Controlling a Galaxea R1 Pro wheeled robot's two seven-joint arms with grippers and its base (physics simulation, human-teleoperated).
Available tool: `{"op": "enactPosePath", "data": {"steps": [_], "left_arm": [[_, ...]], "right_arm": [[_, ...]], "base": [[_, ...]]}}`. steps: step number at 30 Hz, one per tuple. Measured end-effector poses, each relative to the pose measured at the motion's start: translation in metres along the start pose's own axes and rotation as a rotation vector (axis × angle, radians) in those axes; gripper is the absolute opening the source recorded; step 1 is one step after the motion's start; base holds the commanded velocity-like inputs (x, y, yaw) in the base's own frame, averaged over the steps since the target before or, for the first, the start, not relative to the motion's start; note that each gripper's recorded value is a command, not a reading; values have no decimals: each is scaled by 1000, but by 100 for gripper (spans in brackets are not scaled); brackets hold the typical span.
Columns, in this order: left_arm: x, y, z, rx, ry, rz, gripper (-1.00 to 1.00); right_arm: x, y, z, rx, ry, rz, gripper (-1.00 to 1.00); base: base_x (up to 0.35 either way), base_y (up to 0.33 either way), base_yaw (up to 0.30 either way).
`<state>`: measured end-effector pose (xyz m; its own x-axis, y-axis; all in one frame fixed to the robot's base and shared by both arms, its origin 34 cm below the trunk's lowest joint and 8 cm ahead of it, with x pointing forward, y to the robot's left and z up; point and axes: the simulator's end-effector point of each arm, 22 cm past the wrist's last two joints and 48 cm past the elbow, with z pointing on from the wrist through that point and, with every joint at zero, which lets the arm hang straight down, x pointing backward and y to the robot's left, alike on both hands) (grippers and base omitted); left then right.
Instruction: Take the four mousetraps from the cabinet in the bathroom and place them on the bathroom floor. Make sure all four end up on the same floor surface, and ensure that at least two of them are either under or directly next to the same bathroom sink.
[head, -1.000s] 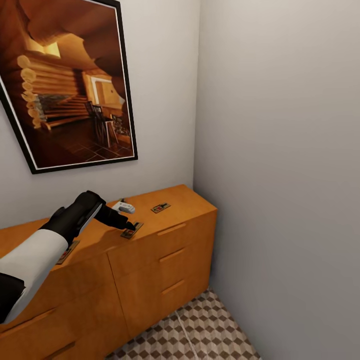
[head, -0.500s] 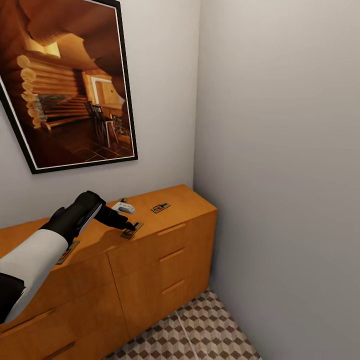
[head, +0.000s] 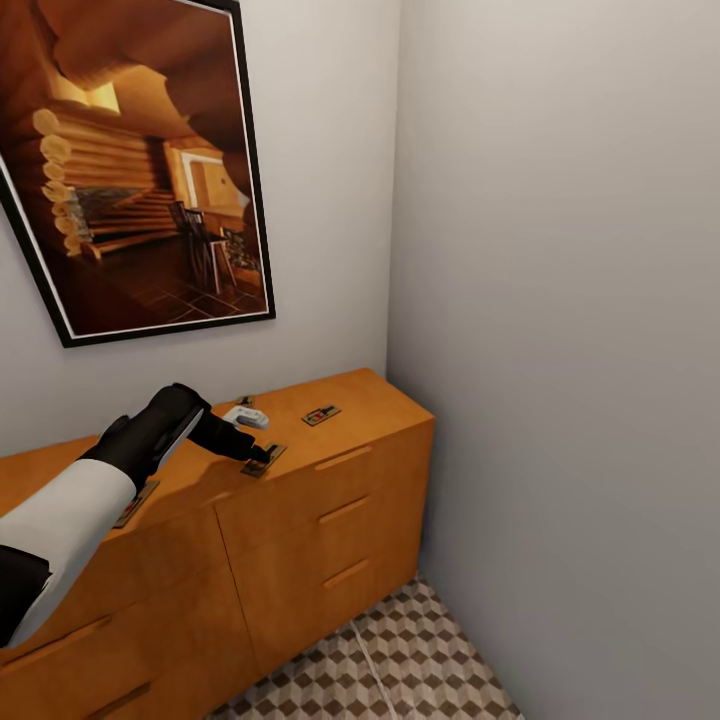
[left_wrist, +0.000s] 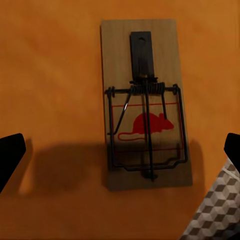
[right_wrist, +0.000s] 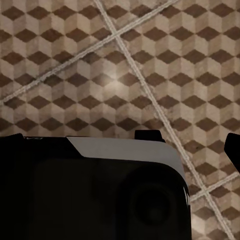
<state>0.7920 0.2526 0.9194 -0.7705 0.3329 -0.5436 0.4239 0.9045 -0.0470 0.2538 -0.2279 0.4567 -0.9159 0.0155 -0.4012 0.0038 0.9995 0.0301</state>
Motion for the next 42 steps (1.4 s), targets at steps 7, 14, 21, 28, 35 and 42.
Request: {"op": "enactPosePath", "data": {"steps": [7,14,21,28,35,42], "left_arm": [[2,1,4,1,6,-1,100],[5,1,8,2,15,1,100],[11,-1,15,-8,42,26,100],[14,-1,17,-15,56,41,100],[15,-1,17,-18,58,44,100],[15,-1,17,-19,58,45,100]], "right_arm": [[2,0,0,0,6,0,100],[5,0,-1,0,13,0,100],[7,0,-1,0,18,0,100],[7,0,-1,0,18,0,100],[7,0,-1,0,18,0,100],[7,0,-1,0,18,0,100]], "base": [[0,0,0],[0,0,0],[0,0,0],[0,0,0],[0,0,0],[0,0,0]]}}
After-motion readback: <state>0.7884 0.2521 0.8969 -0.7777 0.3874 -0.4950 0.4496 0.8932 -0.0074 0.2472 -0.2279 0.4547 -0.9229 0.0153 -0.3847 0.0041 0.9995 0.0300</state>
